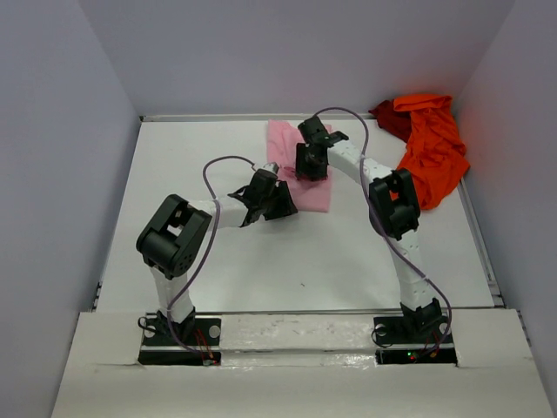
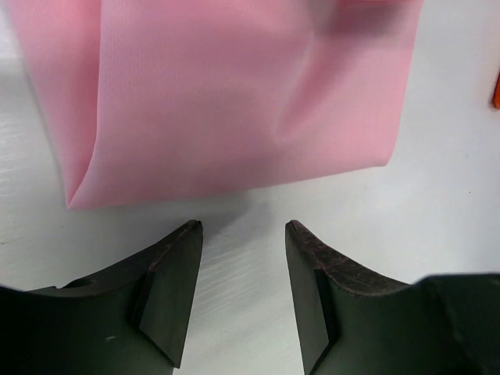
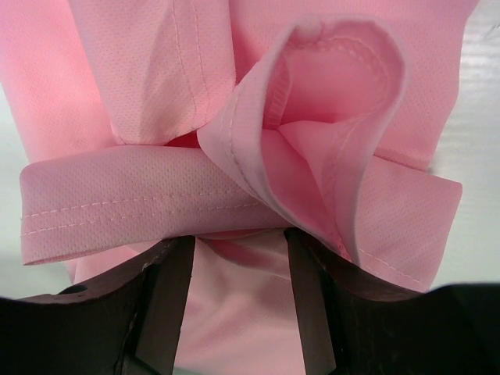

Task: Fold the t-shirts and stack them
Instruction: Fold the rectangle-folded T-shirt at the center of the board.

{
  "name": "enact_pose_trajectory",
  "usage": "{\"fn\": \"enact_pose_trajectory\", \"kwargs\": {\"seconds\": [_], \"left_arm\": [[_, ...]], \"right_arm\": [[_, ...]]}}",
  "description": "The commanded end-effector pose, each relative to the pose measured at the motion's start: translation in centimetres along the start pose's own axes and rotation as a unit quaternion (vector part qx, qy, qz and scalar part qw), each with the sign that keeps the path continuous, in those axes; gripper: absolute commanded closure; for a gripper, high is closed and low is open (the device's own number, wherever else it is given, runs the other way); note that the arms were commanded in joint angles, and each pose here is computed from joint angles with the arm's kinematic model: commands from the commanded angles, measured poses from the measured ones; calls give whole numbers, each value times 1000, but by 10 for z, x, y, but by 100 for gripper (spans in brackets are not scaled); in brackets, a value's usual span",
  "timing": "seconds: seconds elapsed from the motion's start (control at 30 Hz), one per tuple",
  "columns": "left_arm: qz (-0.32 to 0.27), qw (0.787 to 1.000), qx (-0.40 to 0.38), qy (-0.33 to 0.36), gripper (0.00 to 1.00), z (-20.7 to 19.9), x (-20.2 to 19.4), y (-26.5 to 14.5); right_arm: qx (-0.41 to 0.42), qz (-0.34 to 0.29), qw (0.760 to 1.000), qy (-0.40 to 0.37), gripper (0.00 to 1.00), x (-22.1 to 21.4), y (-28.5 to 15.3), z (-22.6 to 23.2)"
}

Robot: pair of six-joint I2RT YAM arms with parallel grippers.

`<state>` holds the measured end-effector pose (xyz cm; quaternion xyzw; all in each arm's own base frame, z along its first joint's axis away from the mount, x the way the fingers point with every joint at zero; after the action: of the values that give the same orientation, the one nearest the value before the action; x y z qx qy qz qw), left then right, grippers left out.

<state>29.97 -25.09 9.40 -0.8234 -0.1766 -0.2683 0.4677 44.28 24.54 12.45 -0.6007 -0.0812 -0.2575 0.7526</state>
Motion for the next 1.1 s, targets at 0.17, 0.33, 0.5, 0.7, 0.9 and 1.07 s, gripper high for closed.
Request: {"fn": "enact_pose_trajectory", "kwargs": {"seconds": [0.17,0.33,0.5,0.7,0.9,1.07], "left_arm": [[33,999,31,14,41,15,-24,11],[8,1000,12,18,42,6,-14,3],[-43,998,8,39,42,-10,20,-12],[-99,994,-15,46,42,-30,64,-18],[-129,990,-16,59,41,-41,93,-22],[-106,992,20,65,41,-24,85,-2]], "right_arm": [[25,-40,999,5,44,36,-4,1],[31,-40,999,4,44,37,-7,2],[25,-17,999,10,45,24,-4,-6],[4,-1,1000,5,46,9,2,-18],[6,-3,1000,3,46,10,-1,-18],[10,-5,1000,6,46,12,-4,-16]]}}
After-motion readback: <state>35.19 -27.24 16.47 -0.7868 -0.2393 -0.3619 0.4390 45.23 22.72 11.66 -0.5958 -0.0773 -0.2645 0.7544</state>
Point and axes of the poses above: each gripper's point midway between its finger pads, its own y axis out along the fingers, its own z axis along the line the jaws close on, x = y × z, the point moved 9 cm from there along -y, back along the fingers, and after that the axes turned 13 degrees about y, right-handed, at the moved point
